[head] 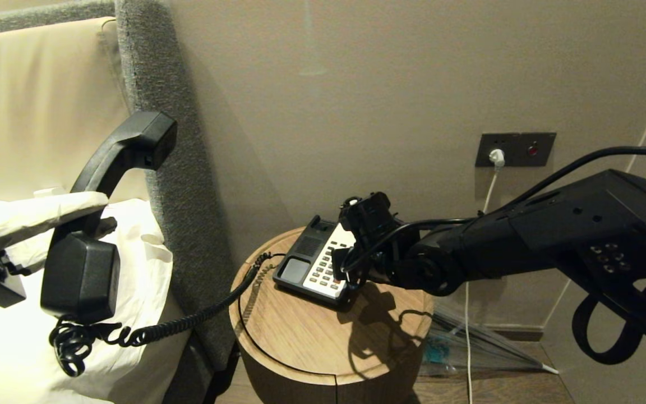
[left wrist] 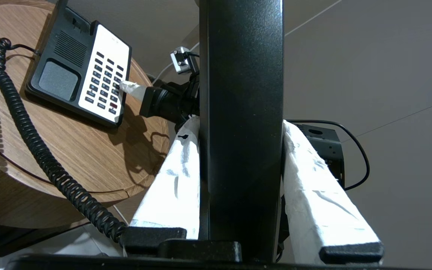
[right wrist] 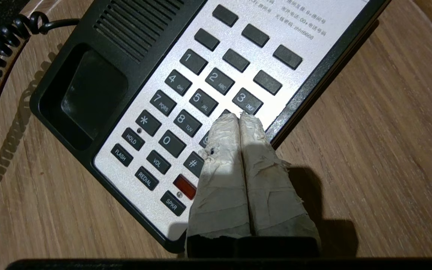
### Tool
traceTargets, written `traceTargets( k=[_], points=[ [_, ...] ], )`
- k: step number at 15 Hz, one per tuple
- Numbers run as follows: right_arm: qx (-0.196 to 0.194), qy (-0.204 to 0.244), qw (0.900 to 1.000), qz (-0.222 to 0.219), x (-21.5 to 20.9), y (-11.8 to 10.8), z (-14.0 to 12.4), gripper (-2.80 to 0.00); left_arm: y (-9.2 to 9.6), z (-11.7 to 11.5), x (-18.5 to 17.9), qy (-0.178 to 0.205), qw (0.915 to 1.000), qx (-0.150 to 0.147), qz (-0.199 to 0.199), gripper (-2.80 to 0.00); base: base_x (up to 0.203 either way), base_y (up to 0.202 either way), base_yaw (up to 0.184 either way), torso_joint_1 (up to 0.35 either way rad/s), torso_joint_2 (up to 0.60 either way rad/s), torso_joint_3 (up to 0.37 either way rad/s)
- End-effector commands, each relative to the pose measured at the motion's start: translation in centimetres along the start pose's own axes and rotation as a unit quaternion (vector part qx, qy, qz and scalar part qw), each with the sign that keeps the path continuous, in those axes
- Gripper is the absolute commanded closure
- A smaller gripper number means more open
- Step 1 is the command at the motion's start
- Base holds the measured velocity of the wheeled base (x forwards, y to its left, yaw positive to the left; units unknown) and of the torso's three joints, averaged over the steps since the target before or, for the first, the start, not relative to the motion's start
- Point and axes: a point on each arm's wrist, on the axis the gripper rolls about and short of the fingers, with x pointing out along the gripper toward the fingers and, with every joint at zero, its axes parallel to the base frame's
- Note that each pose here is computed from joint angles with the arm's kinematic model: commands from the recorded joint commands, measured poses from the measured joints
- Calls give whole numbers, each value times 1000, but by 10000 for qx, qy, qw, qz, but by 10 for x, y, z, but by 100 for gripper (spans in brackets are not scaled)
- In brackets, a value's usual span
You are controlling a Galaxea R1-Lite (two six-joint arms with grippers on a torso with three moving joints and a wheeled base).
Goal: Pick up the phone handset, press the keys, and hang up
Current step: Dial the number
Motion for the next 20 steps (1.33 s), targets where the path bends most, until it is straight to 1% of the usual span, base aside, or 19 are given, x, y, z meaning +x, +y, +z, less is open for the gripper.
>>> traceTargets(
  k=[1, 8, 17, 20],
  points=[
    [-17, 35, 10000, -1, 1, 2, -3, 0, 0, 0, 0, 14, 10000, -17, -23, 0, 0, 0, 0, 0, 0, 0],
    [-54, 56, 10000, 49, -1, 6, -5, 0, 0, 0, 0, 23, 10000, -23, -24, 0, 0, 0, 0, 0, 0, 0],
    [-88, 114, 9999, 45, -4, 5, -9, 0, 0, 0, 0, 22, 10000, -21, -25, 0, 0, 0, 0, 0, 0, 0],
    [-113, 112, 9998, 83, -4, 8, -10, 0, 0, 0, 0, 22, 10000, -20, -25, 0, 0, 0, 0, 0, 0, 0]
  ],
)
